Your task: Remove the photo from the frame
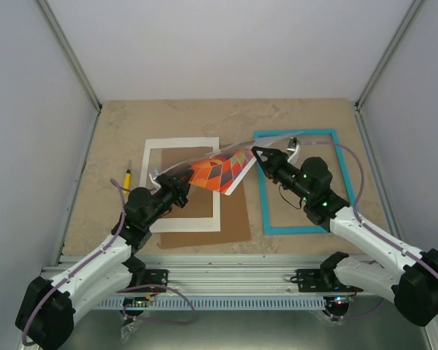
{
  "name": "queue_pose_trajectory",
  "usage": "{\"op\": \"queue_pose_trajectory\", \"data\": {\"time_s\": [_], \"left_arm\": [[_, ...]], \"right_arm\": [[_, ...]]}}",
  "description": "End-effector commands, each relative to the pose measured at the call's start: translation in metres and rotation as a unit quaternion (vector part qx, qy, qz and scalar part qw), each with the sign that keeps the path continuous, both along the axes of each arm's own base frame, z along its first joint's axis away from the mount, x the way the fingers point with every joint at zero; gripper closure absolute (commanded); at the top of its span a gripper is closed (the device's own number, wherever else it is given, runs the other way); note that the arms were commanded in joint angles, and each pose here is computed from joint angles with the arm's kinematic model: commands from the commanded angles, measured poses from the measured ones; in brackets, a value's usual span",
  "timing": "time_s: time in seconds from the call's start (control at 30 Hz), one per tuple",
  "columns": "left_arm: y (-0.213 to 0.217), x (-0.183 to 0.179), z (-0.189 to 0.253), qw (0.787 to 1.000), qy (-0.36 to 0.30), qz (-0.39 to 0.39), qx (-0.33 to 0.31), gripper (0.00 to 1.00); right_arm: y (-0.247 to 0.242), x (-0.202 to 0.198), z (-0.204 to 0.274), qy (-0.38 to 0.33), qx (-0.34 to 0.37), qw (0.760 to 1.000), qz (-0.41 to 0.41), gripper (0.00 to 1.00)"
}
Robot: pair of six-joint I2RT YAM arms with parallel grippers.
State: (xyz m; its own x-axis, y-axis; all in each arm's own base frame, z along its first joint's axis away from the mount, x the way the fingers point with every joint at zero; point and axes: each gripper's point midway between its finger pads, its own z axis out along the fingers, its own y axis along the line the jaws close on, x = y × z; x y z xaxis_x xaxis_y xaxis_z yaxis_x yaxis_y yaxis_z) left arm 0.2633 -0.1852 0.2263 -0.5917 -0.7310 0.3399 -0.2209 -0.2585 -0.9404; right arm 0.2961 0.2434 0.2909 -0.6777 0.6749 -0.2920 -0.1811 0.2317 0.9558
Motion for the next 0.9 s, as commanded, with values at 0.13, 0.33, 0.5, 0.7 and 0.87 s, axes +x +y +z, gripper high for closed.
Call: {"op": "queue_pose_trajectory", "data": {"time_s": [0.13, 0.33, 0.5, 0.7, 0.87], "left_arm": [[0.006, 0.013, 0.058, 0.994, -0.077, 0.025, 0.072, 1.0], [-0.012, 0.027, 0.097, 0.977, -0.122, -0.014, 0.173, 1.0], [-0.017, 0.036, 0.119, 0.949, -0.156, -0.039, 0.271, 1.0], [-0.032, 0.043, 0.141, 0.873, -0.202, -0.123, 0.427, 1.0], [-0.03, 0.04, 0.129, 0.788, -0.207, -0.211, 0.54, 1.0]], "right_arm": [[-0.021, -0.014, 0.008, -0.025, -0.059, 0.998, -0.019, 0.52], [-0.046, -0.024, 0.018, -0.06, -0.155, 0.986, -0.029, 0.44], [-0.047, -0.039, 0.04, -0.13, -0.25, 0.959, 0.012, 0.38], [-0.051, -0.046, 0.069, -0.254, -0.362, 0.896, 0.031, 0.33], [-0.033, -0.061, 0.092, -0.391, -0.392, 0.829, 0.078, 0.18]]}}
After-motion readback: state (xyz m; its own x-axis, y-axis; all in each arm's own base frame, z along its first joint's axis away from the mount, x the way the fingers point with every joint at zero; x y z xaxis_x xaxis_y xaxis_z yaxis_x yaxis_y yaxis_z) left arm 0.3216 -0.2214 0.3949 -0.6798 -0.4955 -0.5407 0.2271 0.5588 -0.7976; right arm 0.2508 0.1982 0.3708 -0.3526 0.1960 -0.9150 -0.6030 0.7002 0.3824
